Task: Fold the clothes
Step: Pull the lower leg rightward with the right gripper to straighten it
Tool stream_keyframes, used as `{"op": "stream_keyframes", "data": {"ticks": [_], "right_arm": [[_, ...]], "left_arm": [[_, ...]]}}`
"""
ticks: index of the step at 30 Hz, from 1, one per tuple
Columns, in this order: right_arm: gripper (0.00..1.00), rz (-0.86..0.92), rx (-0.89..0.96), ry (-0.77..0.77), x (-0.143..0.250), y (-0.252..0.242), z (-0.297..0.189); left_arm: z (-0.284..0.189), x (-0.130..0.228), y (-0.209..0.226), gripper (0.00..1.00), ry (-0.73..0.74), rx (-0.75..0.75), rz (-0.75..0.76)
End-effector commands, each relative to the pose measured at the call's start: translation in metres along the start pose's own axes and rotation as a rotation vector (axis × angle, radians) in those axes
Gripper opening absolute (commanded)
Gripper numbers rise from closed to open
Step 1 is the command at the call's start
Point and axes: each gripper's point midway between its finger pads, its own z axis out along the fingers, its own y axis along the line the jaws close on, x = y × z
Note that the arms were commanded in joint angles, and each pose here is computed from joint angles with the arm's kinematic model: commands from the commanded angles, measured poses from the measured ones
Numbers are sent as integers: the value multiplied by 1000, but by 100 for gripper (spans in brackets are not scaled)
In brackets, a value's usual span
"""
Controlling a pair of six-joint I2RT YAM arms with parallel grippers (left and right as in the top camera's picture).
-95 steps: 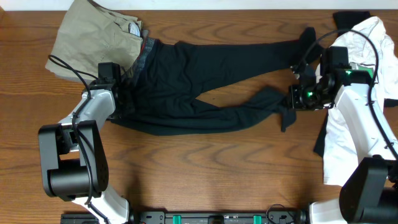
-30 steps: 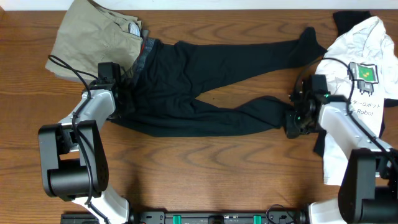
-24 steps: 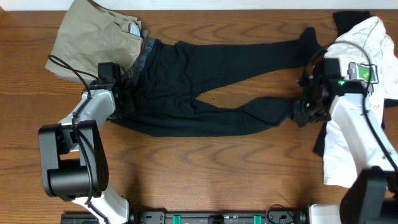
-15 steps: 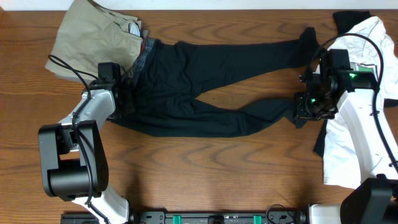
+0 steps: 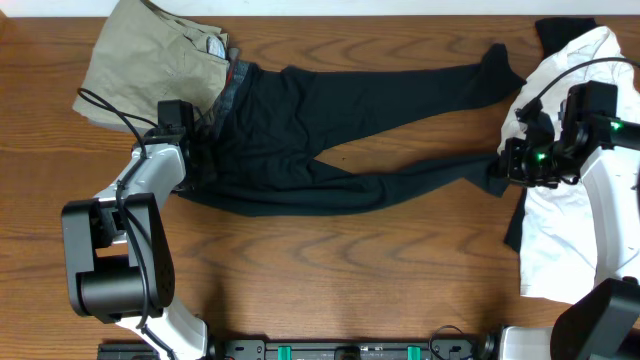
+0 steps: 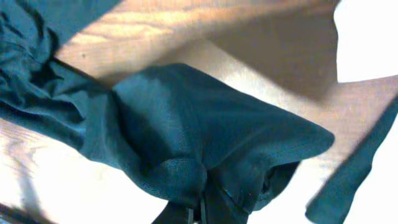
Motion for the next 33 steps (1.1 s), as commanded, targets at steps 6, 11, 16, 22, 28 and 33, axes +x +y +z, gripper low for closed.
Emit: {"op": "stream_keyframes", "data": {"ticks": [6,11,16,22,28,33], "right_arm": [[1,-183,104,-152,-41,-15,-12],[1,-317,294,-250,-73,-32,-20],[1,-442,395,-347,-102,-37,-32],[1,-441,398,-301,-92,-40,-27],[1,-386,427,-192,-64,-55,-15],[1,-298,438,-141,-47,-64,-7]], "left_arm": [[13,13,5,6,45,-19,-14],[13,13,5,6,45,-19,-14],[13,13,5,6,45,-19,-14],[13,13,5,6,45,-19,-14],[13,12,5,6,42,-19,-15],[13,12,5,6,42,-19,-15]]}}
